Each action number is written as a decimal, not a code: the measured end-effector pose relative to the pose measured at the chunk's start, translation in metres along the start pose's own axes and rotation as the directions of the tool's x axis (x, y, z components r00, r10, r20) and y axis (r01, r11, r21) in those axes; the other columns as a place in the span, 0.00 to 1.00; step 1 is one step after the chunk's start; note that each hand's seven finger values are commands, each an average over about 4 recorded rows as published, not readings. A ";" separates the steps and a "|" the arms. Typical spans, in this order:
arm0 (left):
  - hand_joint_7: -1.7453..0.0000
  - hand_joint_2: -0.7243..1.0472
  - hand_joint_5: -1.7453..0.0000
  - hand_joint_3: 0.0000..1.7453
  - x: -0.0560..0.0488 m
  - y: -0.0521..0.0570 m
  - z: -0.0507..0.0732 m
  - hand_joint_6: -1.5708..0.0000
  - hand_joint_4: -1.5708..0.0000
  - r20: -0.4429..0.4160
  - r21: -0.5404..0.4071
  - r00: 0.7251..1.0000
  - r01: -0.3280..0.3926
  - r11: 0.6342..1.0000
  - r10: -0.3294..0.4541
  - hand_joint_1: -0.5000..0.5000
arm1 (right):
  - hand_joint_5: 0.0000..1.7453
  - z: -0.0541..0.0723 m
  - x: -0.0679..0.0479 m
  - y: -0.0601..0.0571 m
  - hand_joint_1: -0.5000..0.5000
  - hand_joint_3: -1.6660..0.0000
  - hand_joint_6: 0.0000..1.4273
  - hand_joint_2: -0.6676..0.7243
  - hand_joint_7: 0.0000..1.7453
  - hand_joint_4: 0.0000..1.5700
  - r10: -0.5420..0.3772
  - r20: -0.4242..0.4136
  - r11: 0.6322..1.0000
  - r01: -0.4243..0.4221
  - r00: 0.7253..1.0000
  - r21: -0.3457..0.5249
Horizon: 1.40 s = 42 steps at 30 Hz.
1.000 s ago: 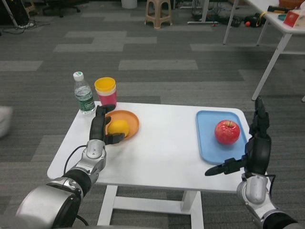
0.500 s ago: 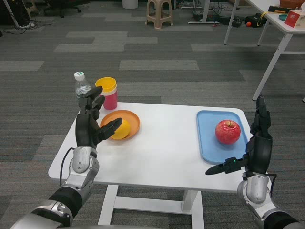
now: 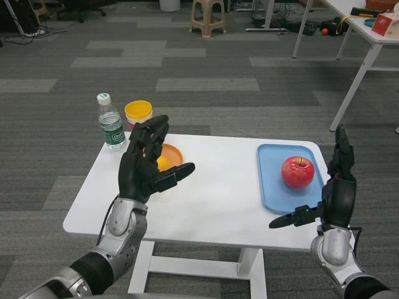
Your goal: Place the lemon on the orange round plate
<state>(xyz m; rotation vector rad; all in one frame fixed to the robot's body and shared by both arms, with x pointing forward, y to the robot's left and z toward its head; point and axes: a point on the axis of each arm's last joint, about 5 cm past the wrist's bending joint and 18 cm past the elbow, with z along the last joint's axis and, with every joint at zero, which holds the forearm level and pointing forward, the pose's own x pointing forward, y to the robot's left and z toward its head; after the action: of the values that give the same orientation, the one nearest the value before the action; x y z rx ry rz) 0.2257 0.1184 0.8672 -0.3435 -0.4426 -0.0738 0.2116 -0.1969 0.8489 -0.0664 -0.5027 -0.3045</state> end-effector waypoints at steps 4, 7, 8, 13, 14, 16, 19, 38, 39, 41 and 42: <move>0.48 0.44 0.81 0.05 0.002 -0.008 0.000 0.32 1.00 -0.003 -0.068 1.000 0.019 0.997 -0.020 1.00 | 0.00 0.000 0.000 0.000 0.29 1.00 0.00 0.81 0.00 0.07 0.000 0.000 1.000 0.000 1.000 0.000; 0.48 0.11 0.76 0.05 0.002 -0.013 0.001 0.20 1.00 -0.003 -0.095 0.999 0.041 0.995 -0.041 1.00 | 0.00 0.000 0.000 0.000 0.29 1.00 0.00 0.81 0.00 0.07 0.000 0.000 1.000 0.000 1.000 0.000; 0.48 0.10 0.76 0.05 0.002 -0.014 0.001 0.20 1.00 0.000 -0.102 0.999 0.047 0.994 -0.047 1.00 | 0.00 0.000 0.000 0.000 0.29 1.00 0.00 0.81 0.00 0.07 0.000 0.000 1.000 0.000 1.000 0.000; 0.48 0.10 0.76 0.05 0.004 -0.016 0.002 0.19 1.00 0.007 -0.115 0.998 0.059 0.992 -0.058 1.00 | 0.00 0.000 0.000 0.000 0.29 1.00 0.00 0.82 0.00 0.07 0.000 0.000 1.000 0.000 1.000 0.000; 0.48 0.10 0.76 0.05 0.005 -0.016 0.002 0.18 1.00 0.007 -0.115 0.998 0.061 0.992 -0.060 1.00 | 0.00 0.000 0.000 0.000 0.29 1.00 0.00 0.82 0.00 0.07 0.000 0.000 1.000 0.000 1.000 0.000; 0.48 0.10 0.76 0.05 0.005 -0.016 0.003 0.17 1.00 0.008 -0.115 0.998 0.064 0.991 -0.064 1.00 | 0.00 0.000 0.000 0.000 0.29 1.00 0.00 0.82 0.00 0.07 0.000 0.000 1.000 0.000 1.000 0.001; 0.48 0.08 0.76 0.05 0.005 -0.017 0.003 0.17 1.00 0.007 -0.119 0.998 0.068 0.991 -0.068 1.00 | 0.00 0.000 0.000 0.000 0.29 1.00 0.00 0.82 0.00 0.07 0.000 0.001 1.000 0.000 1.000 0.001; 1.00 0.10 0.65 0.05 0.006 -0.014 0.003 1.00 1.00 -0.009 -0.142 0.999 0.049 0.989 -0.051 1.00 | 0.00 0.000 0.000 0.002 0.29 1.00 0.00 0.80 0.00 0.07 0.007 -0.001 1.000 -0.007 1.000 0.006; 1.00 0.10 0.65 0.05 0.006 -0.014 0.003 1.00 1.00 -0.010 -0.143 0.999 0.048 0.989 -0.050 1.00 | 0.00 0.000 0.000 0.002 0.29 1.00 0.00 0.81 0.00 0.07 0.007 -0.001 1.000 -0.007 1.000 0.006; 1.00 0.10 0.65 0.05 0.006 -0.014 0.003 1.00 1.00 -0.010 -0.143 0.999 0.049 0.989 -0.050 1.00 | 0.00 0.000 0.000 0.002 0.29 1.00 0.00 0.82 0.00 0.07 0.007 -0.001 1.000 -0.007 1.000 0.006; 1.00 0.10 0.65 0.05 0.006 -0.014 0.003 1.00 1.00 -0.010 -0.143 0.999 0.049 0.989 -0.051 1.00 | 0.00 0.000 -0.001 0.002 0.29 1.00 0.00 0.82 0.00 0.07 0.007 -0.001 1.000 -0.007 1.000 0.006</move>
<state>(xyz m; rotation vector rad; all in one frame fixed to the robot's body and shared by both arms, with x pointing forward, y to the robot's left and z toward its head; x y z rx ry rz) 0.2279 0.1059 0.8771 -0.4723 -0.4341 -0.1572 0.2116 -0.1952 0.8487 -0.0620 -0.5022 -0.2961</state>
